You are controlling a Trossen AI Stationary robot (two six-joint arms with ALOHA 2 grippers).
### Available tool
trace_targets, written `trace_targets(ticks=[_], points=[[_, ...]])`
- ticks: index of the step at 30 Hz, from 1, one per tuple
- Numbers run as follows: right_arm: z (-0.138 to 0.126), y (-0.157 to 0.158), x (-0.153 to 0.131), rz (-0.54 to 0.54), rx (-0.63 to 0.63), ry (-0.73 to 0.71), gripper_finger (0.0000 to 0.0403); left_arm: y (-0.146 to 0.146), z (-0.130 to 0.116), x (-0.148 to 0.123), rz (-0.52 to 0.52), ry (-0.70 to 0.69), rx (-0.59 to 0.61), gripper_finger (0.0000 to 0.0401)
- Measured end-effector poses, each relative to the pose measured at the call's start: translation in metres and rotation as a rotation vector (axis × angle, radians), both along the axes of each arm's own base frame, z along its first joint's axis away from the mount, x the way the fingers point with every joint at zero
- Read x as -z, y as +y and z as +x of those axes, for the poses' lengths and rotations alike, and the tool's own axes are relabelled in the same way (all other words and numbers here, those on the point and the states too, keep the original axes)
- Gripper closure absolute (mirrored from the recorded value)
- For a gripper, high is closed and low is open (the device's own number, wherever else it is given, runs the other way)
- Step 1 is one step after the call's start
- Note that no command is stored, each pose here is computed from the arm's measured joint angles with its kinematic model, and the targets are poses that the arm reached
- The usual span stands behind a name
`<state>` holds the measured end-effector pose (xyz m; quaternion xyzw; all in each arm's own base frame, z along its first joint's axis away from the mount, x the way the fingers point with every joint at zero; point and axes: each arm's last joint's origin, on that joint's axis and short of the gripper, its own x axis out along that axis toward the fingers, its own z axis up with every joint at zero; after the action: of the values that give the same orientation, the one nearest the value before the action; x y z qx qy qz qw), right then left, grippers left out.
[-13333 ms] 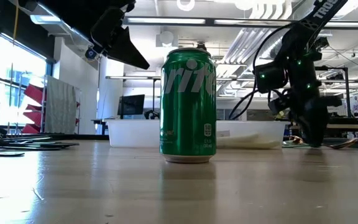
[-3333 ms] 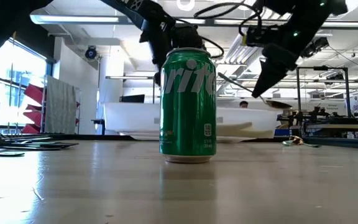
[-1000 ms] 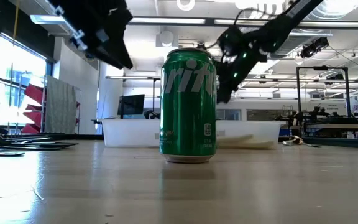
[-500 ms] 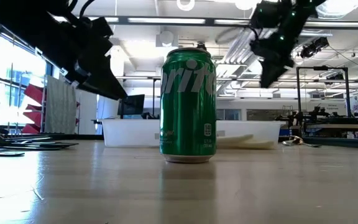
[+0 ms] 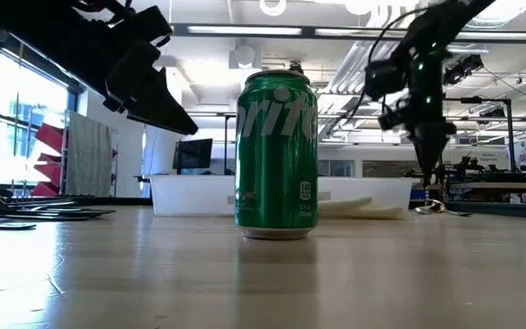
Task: Sort silverware
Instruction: Put the green spoon into the silverware tray
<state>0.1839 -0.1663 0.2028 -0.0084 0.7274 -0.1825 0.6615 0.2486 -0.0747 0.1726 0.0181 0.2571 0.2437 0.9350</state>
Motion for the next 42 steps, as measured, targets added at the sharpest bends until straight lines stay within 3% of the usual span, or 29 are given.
trace_targets(ticks=[5,14,18,21,24,33,38,42], points=[[0.01,-0.009,0.032,0.024,-0.151,0.207,0.0242,-0.001,0.0,0.0,-0.017,0.0,0.019,0.0243],[0.022,-0.027,0.069,0.041,-0.279,0.255,0.0247,-0.01,-0.002,0.0,-0.056,-0.011,0.047,0.0243],[0.022,-0.028,0.075,0.062,-0.305,0.279,0.0279,-0.014,-0.004,0.0,-0.067,-0.018,0.055,0.0243],[0.023,-0.028,0.075,0.068,-0.286,0.268,0.0333,-0.016,-0.005,0.0,-0.068,-0.025,0.051,0.0243],[0.024,-0.028,0.072,0.021,-0.2,0.231,0.0389,-0.018,-0.005,0.0,-0.072,-0.033,0.046,0.0243],[0.014,-0.01,0.021,-0.163,0.071,0.11,0.0402,-0.019,-0.006,0.0,-0.076,-0.037,0.042,0.0243],[0.011,0.016,-0.01,-0.194,0.063,0.005,0.0402,-0.019,-0.006,0.0,-0.077,-0.04,0.041,0.0243],[0.011,0.02,-0.015,-0.164,0.045,-0.037,0.0403,-0.019,-0.006,0.0,-0.072,-0.043,0.035,0.0243]])
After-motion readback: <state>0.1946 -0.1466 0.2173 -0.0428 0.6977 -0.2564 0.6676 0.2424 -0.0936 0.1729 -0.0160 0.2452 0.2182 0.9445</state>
